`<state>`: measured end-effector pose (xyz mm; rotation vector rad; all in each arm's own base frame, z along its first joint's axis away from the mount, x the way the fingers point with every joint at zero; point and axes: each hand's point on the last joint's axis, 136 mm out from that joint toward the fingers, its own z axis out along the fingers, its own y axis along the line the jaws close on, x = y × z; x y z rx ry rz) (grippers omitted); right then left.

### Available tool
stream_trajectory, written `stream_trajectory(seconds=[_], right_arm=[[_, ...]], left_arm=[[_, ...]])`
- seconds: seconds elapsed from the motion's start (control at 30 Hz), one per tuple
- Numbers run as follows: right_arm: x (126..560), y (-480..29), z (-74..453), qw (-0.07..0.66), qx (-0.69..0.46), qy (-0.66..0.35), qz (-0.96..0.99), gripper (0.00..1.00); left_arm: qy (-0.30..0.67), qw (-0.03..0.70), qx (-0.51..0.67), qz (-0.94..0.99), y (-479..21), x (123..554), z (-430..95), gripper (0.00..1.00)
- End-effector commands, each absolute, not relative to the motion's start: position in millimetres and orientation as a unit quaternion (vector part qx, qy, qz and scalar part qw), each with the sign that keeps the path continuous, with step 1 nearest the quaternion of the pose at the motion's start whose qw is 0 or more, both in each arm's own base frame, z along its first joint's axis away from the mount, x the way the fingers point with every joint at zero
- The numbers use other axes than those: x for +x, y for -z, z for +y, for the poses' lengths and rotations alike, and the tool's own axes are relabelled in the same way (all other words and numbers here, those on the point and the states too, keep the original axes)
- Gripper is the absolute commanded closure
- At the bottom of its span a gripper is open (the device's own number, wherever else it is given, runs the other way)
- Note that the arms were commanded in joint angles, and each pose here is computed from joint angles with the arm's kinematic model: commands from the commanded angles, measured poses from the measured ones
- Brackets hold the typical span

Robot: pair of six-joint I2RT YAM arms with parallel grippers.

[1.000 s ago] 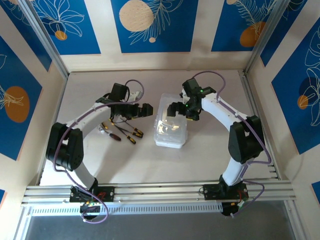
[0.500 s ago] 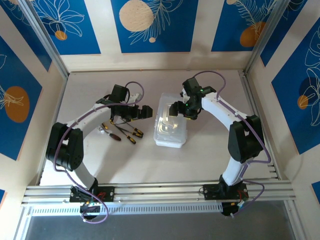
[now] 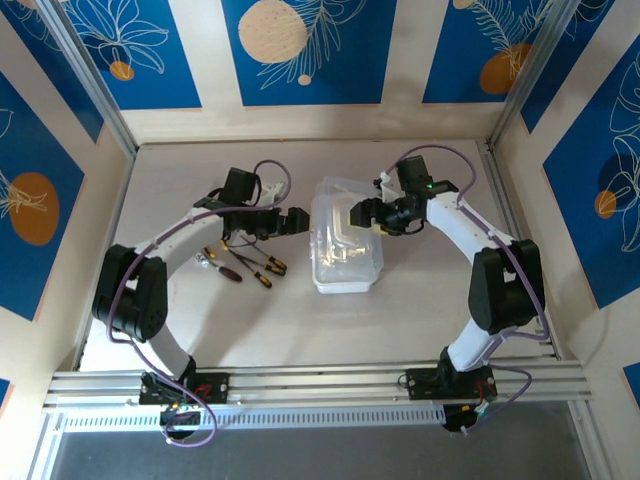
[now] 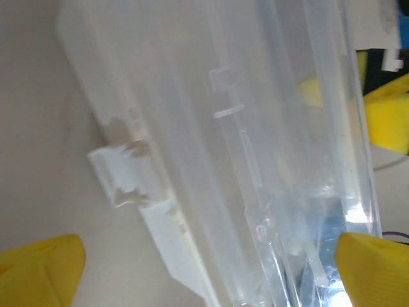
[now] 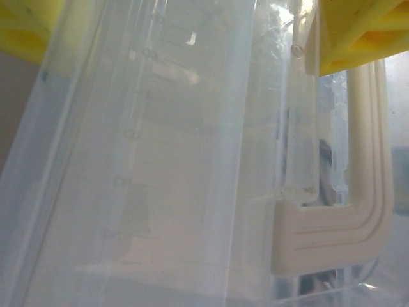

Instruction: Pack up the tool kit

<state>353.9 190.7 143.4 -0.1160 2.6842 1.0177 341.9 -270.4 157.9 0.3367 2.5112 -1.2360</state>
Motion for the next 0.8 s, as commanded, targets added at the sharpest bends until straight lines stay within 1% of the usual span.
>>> stream_trajectory(seconds=[0.0,0.13,0.47,0.77], right_arm=[[355.0,-186.0,208.2,0.180,-0.101,-0.448,0.870,0.33],[354.6,-189.7,207.8,0.180,-0.104,-0.470,0.858,0.33],[354.7,-184.7,203.7,0.172,-0.097,-0.474,0.858,0.33],[354.0,-171.3,202.3,0.156,-0.081,-0.475,0.862,0.32]], left_arm=[[0.489,0.166,0.138,0.845,-179.6,338.7,-292.7,0.00],[0.509,0.165,0.143,0.833,-185.0,340.0,-307.3,0.00],[0.534,0.158,0.158,0.816,-187.9,342.5,-339.5,0.00],[0.558,0.175,0.168,0.794,-214.9,356.2,-355.3,0.00]])
